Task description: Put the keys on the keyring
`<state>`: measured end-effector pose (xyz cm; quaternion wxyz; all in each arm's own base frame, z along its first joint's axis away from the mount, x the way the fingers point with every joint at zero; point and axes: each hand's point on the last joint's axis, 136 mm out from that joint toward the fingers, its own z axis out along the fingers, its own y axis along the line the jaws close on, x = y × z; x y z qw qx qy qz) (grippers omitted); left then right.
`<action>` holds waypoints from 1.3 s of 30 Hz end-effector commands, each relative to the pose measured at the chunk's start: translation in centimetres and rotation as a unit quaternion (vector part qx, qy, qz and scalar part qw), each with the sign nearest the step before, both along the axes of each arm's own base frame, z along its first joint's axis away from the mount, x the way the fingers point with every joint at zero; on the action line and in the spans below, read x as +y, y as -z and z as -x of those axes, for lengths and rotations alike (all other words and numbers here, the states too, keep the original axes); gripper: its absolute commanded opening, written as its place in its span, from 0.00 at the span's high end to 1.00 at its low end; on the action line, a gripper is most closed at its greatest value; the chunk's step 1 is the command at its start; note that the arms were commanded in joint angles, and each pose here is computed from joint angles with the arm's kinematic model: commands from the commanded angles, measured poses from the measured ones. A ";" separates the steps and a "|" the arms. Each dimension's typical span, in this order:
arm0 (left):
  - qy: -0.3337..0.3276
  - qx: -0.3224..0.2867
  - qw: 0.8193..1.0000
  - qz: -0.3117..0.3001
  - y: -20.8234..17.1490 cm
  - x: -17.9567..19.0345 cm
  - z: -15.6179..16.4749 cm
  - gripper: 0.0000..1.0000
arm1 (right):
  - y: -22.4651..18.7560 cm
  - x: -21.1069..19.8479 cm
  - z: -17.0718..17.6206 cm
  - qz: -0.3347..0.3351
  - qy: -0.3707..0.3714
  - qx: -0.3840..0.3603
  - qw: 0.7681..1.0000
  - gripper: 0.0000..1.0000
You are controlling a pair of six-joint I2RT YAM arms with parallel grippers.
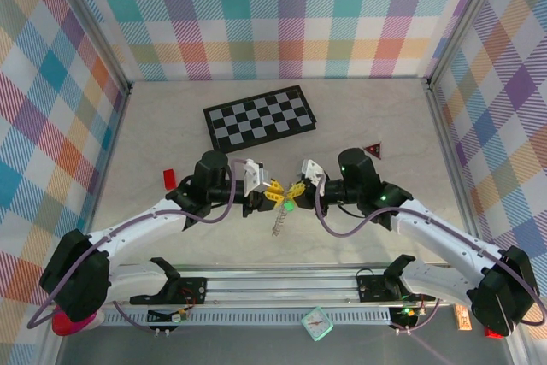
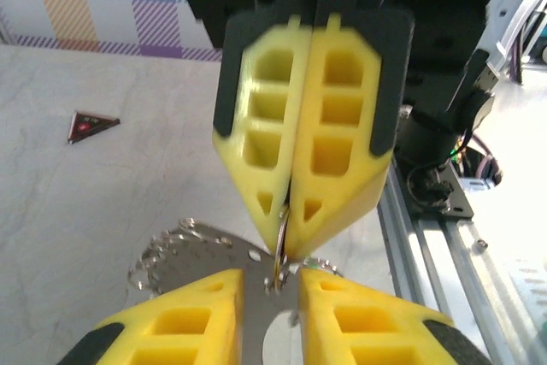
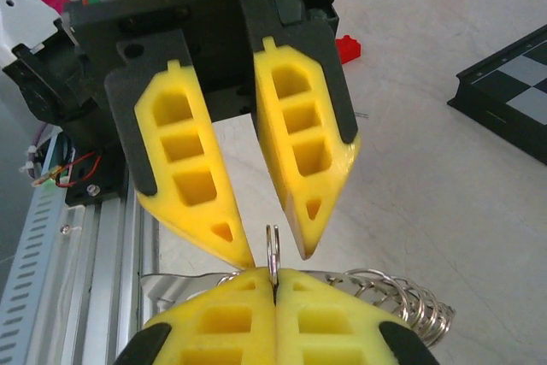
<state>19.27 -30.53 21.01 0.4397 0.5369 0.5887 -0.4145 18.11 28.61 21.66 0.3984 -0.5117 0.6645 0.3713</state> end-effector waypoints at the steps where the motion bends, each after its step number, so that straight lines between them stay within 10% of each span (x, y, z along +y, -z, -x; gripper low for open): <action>1: 0.008 -0.029 0.998 -0.053 0.4 0.5 0.3 0.78 | -0.8 -0.4 0.1 0.046 -0.022 -0.038 0.998 1.00; 17: 0.020 -0.036 0.999 -0.023 -1.1 0.0 0.5 0.78 | -0.4 1.6 0.8 0.146 -0.095 -0.062 0.983 1.00; 22: 0.023 -0.034 0.999 -0.022 -1.1 0.0 0.6 0.93 | -0.8 2.2 0.9 0.136 -0.102 -0.061 0.983 1.00; 29: 0.020 -0.035 0.999 -0.010 -1.3 0.2 1.0 1.00 | -2.0 1.5 0.4 0.078 -0.062 -0.059 0.993 0.78; 39: 0.019 -0.017 0.998 0.065 -2.1 0.1 1.7 1.00 | -2.2 0.4 0.0 -0.033 0.004 -0.014 0.999 0.77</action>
